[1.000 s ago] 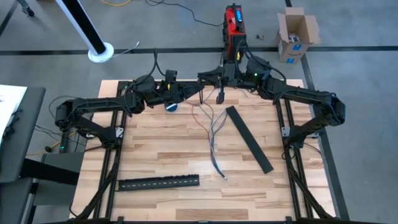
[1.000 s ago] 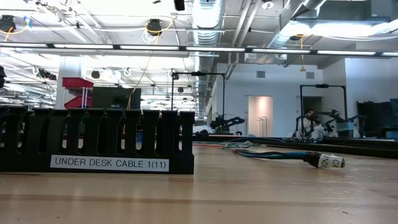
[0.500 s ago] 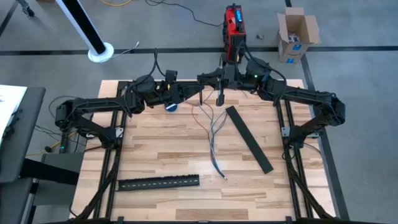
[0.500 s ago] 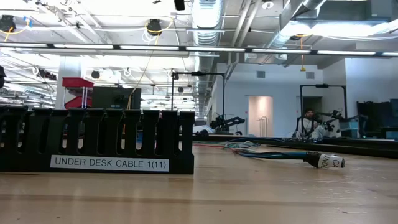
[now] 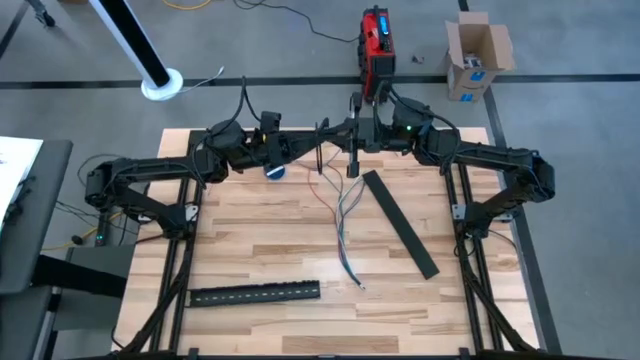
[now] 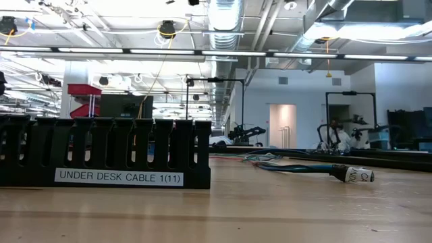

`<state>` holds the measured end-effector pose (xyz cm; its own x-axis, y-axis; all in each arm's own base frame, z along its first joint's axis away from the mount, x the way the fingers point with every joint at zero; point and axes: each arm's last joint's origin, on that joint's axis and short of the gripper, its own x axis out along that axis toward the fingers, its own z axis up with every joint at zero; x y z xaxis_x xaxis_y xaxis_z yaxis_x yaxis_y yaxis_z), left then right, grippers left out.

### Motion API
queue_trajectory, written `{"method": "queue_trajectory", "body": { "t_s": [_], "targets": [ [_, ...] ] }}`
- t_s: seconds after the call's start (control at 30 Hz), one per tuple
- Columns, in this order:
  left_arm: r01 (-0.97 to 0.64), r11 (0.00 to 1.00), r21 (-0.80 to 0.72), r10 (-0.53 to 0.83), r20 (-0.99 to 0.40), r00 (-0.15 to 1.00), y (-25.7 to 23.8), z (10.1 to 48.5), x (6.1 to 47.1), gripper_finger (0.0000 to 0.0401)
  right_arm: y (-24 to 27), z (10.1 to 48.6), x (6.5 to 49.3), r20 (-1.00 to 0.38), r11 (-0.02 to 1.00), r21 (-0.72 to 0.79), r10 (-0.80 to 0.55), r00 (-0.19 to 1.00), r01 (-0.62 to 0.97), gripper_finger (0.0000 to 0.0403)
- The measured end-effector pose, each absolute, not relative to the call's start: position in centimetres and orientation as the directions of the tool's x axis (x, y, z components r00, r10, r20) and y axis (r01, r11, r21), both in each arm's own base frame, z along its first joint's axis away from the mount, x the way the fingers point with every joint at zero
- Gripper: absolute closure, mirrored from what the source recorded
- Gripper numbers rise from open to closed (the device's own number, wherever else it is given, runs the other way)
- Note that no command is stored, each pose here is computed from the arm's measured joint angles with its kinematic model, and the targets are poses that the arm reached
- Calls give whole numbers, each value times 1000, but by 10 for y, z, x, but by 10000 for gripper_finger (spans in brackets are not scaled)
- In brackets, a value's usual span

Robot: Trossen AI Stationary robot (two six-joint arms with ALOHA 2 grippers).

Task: Ziptie cables
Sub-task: Wrap the cable wires with the black zip tie

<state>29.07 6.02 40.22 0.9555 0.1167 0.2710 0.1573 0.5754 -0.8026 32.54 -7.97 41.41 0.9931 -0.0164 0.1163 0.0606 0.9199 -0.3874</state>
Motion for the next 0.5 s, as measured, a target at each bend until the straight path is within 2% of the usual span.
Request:
{"method": "queue_trajectory", "body": {
  "t_s": [0.3,0.5],
  "targets": [
    [182,489,-853,78,250,965,59,401,291,401,-74,410,327,73,907,-420,-6,997,36,403],
    [189,468,-863,77,253,964,60,402,289,401,-73,410,327,68,907,-419,-9,998,37,403]
  ]
}}
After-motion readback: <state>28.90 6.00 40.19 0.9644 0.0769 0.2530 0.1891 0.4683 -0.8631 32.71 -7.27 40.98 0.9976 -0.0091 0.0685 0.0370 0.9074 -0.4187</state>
